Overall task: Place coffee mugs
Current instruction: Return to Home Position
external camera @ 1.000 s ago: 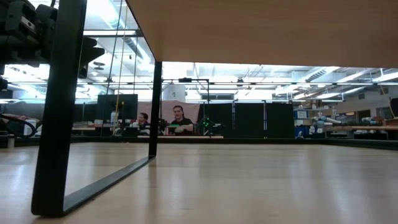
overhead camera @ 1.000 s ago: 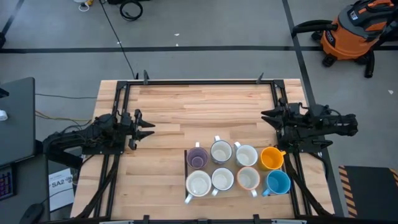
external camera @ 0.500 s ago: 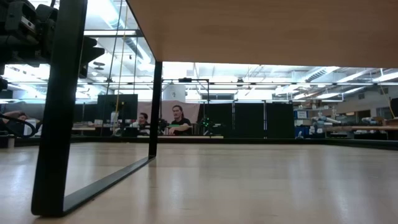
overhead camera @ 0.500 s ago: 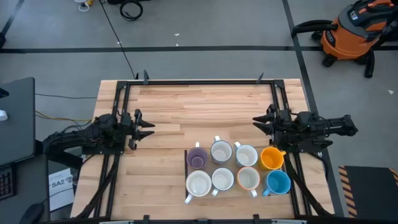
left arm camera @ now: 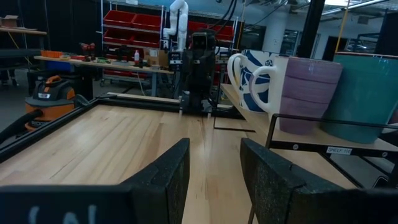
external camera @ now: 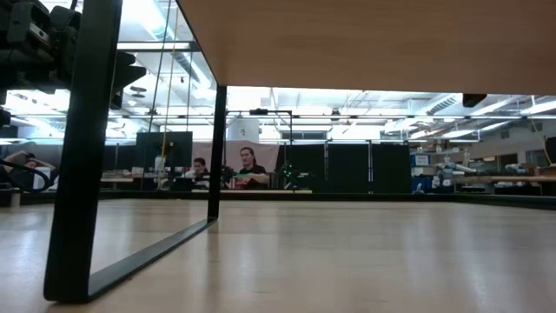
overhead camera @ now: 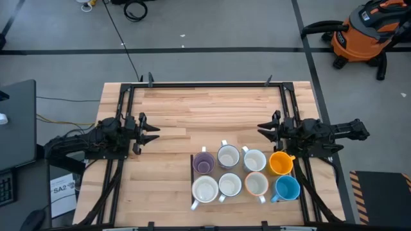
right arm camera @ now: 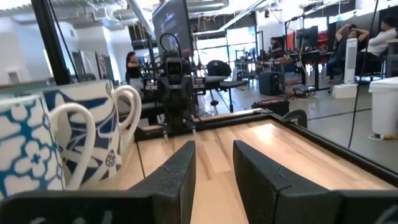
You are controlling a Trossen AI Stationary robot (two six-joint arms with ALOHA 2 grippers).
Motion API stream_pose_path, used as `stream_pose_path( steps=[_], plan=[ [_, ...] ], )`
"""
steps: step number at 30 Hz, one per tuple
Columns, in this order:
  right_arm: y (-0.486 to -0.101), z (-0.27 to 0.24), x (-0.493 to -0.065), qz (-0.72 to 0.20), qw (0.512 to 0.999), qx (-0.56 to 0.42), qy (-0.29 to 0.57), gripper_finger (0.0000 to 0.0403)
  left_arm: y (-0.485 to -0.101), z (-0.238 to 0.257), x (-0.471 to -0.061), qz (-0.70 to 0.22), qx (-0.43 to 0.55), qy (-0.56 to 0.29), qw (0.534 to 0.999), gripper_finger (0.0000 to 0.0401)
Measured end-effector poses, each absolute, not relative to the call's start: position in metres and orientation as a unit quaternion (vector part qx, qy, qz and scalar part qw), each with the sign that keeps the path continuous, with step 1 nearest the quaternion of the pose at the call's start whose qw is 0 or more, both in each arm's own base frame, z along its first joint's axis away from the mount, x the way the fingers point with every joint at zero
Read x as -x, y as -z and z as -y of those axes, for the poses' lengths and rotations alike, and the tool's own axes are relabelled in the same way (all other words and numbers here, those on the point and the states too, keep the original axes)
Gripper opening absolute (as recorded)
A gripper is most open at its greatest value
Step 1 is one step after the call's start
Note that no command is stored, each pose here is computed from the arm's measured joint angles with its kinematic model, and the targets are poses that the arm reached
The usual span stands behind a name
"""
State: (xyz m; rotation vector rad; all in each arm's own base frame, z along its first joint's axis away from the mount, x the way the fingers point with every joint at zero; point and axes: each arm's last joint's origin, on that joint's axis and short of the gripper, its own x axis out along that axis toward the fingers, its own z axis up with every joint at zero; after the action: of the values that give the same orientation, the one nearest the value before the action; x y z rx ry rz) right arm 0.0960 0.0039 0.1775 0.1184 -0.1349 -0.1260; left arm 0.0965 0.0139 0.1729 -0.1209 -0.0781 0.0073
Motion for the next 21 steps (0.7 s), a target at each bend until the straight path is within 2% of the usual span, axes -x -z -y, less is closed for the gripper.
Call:
stream_pose_path(
  steps=[12,21],
  plan=[
    [-0.1700,-0.0041,-0.0973,0.025,0.998,-0.015,0.064,0.0113,-0.1720,-0.0139,-0.0965,0.035,0.062,-0.004,0.997,0.0149],
    [-0.1699,-0.0041,-0.0974,0.026,0.997,-0.033,0.063,0.0113,-0.1716,-0.0139,-0.0966,0.033,0.062,-0.004,0.998,0.0149]
  ],
)
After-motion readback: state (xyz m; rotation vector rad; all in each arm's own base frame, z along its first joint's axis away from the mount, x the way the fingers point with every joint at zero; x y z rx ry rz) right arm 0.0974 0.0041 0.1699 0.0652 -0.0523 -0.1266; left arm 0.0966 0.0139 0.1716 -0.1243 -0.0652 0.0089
